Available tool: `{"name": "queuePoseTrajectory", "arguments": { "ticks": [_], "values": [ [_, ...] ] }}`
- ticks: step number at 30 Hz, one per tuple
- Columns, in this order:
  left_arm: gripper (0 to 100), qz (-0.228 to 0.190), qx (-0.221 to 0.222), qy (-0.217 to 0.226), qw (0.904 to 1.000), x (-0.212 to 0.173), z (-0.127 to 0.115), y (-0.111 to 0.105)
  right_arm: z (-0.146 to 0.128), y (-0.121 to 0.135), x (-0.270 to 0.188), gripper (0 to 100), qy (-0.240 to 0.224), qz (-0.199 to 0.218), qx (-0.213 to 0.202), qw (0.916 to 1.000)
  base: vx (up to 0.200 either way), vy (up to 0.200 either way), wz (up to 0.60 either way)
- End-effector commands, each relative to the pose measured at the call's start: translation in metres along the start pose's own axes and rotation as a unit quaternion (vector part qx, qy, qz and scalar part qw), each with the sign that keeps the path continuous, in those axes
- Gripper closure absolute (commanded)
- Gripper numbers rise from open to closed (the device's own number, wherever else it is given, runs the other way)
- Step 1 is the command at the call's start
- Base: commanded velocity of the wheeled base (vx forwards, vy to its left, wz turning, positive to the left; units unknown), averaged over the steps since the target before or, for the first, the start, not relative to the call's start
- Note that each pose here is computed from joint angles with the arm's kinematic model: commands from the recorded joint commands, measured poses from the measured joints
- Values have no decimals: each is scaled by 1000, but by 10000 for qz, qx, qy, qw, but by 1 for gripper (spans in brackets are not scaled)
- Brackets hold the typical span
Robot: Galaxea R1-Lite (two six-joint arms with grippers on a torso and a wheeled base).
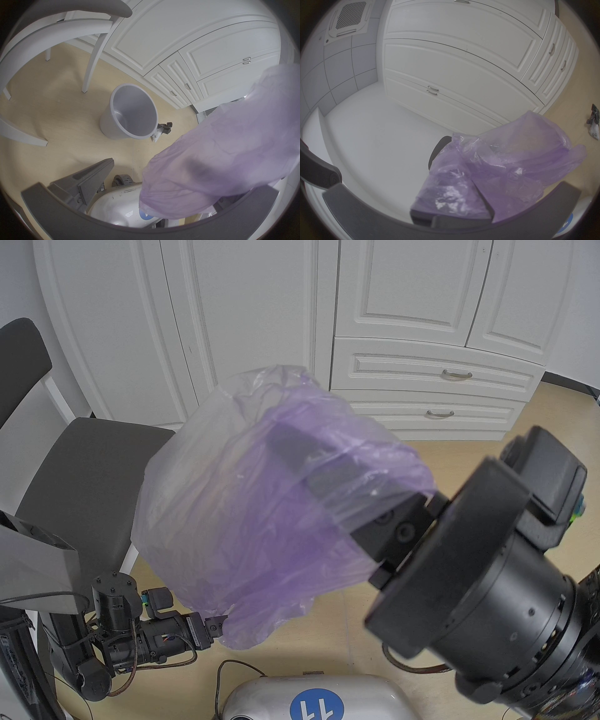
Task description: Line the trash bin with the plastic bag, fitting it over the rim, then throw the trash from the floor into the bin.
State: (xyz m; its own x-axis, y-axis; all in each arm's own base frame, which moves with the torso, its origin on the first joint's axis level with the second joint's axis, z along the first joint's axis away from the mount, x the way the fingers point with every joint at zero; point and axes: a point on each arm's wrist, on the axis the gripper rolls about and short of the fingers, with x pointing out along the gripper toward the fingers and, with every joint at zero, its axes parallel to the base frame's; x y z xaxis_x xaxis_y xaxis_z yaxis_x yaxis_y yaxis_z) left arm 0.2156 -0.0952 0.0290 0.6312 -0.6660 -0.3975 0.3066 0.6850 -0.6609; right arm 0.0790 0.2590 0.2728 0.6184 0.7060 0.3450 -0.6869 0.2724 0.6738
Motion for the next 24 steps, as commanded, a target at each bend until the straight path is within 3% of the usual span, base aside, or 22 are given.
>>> {"name": "queuePoseTrajectory", "arguments": {
  "ticks": [1,3,4,15,20,24],
  "values": [
    [0,-53,34,-49,10000,1,2,-2,-3,0,-1,100,47,13,29,10000,0,0,0],
    [0,-80,52,-61,9999,0,3,-4,-7,-1,0,100,97,-6,20,10000,0,0,0],
    [100,-89,58,-62,9999,0,3,-4,-8,-1,1,100,108,-14,13,9999,0,0,0],
    [100,-120,109,-141,9998,-1,6,-5,-6,-10,5,100,63,-129,-73,9999,0,0,0],
    [100,-379,445,-795,9951,-23,27,-23,11,-49,16,100,-53,-689,-585,9959,0,0,0],
    [100,-543,866,-1350,9856,-46,42,-36,22,-86,15,100,136,-1312,-1276,9830,0,0,0]
  ]
}}
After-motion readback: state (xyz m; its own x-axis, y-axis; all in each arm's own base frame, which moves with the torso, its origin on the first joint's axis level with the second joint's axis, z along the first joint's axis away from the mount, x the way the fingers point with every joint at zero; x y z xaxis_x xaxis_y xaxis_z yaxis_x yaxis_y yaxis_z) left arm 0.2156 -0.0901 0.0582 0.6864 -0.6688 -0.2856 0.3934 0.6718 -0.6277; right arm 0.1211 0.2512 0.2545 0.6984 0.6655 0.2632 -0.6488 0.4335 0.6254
